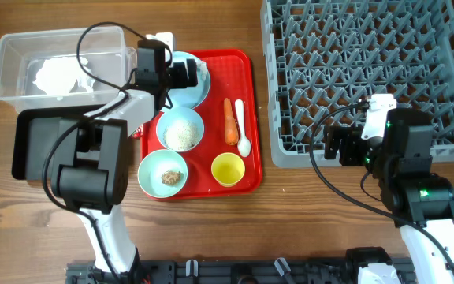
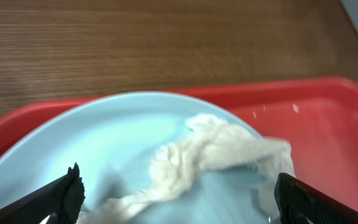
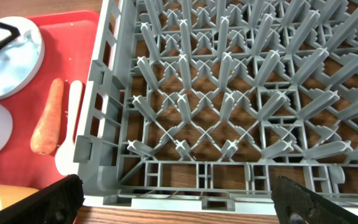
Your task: Sort waste into correct bins and load items into the dishwasher rack
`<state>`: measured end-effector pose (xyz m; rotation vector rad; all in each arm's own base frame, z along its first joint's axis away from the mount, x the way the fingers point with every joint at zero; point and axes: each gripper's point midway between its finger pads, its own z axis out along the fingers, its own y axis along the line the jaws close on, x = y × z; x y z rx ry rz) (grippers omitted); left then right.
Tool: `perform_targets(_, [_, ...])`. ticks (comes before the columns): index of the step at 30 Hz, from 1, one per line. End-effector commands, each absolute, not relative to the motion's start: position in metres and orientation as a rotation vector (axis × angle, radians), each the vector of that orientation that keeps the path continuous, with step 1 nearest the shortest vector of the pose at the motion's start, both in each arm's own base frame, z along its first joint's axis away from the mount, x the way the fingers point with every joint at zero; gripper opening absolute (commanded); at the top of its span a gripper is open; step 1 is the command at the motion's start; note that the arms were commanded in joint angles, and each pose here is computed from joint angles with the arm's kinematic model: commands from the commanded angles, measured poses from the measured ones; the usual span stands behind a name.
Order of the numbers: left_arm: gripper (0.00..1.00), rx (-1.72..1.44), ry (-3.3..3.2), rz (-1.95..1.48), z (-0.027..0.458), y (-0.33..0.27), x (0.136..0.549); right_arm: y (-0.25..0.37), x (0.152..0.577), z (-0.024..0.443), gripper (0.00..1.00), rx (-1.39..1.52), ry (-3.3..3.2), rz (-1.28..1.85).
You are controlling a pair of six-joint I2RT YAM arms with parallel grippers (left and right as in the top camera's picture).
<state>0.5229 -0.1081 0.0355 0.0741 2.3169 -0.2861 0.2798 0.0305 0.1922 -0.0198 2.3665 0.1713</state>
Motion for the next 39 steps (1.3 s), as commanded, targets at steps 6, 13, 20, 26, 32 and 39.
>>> perform_targets(6, [1.00, 0.303, 2.345, -0.248, 0.011, -0.127, 0.515, 0.033, 0.283, 0.202, 1.00, -0.041, 2.342, 0.182])
perform_targets(13, [0.91, 0.305, 2.377, -0.247, 0.006, -0.126, 0.510, 0.033, 0.283, 0.202, 1.00, -0.041, 2.342, 0.182])
perform_targets(20, [0.32, 0.305, 2.405, -0.246, 0.001, -0.125, 0.505, 0.033, 0.283, 0.202, 1.00, -0.041, 2.342, 0.182])
perform_targets(26, [0.04, 0.302, 2.396, -0.245, 0.004, -0.124, 0.507, 0.033, 0.283, 0.202, 1.00, -0.041, 2.343, 0.182])
perform_targets(32, [0.04, 0.298, 2.319, -0.247, 0.043, -0.124, 0.513, 0.033, 0.283, 0.202, 1.00, -0.041, 2.343, 0.182])
perform_targets(39, [0.04, 0.165, 2.161, -0.060, 0.151, -0.081, 0.515, 0.033, 0.283, 0.202, 1.00, -0.041, 2.346, 0.182])
